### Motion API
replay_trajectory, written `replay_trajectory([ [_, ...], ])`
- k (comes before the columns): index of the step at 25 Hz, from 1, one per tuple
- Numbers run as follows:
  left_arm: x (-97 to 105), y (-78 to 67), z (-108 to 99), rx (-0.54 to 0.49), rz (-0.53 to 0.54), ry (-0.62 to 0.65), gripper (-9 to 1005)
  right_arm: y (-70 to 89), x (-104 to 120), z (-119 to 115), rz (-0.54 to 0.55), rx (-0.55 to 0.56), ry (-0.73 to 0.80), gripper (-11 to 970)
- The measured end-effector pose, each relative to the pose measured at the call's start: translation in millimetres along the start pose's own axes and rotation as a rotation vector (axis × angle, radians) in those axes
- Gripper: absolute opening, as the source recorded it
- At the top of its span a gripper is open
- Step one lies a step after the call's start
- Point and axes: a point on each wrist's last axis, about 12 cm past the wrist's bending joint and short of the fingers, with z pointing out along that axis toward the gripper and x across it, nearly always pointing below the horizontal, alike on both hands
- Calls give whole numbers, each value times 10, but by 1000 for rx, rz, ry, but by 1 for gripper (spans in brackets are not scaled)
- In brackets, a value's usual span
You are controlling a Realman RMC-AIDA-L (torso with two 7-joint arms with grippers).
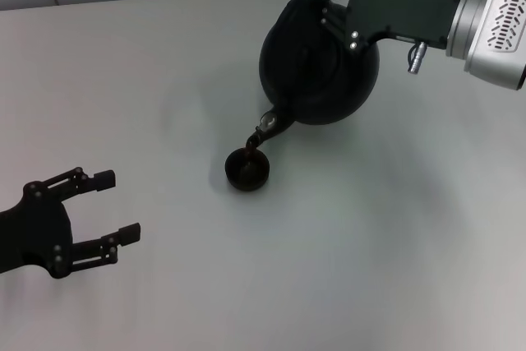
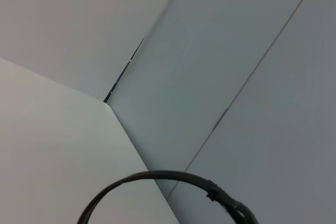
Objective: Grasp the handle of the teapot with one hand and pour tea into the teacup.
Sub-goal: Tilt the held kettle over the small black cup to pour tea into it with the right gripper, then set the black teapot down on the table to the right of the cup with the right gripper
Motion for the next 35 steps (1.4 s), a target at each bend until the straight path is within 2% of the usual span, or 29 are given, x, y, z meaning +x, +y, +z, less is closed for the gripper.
replay_trajectory([
  [7, -10, 4, 13, 0, 5, 0, 833, -6, -12, 10, -9, -10, -1, 99],
  [11, -9, 0, 22, 1, 4, -2, 833, -11, -11, 1, 22, 5, -7, 97],
  [14, -8, -2, 22, 1, 4, -2, 834, -18, -2, -41, 100, 55, -28, 95],
  [19, -3, -6, 20, 0, 2, -2, 834, -15, 49, -165, 306, 173, -73, 95],
  [24, -1, -9, 18, 0, 1, -2, 834, 74, 147, -256, 490, 238, -81, 96],
  [30, -3, -9, 19, 2, 2, -3, 834, 197, 255, -288, 640, 279, -61, 96],
  [35, -8, -8, 24, 5, 5, -3, 834, 221, 285, -303, 670, 299, -55, 96],
])
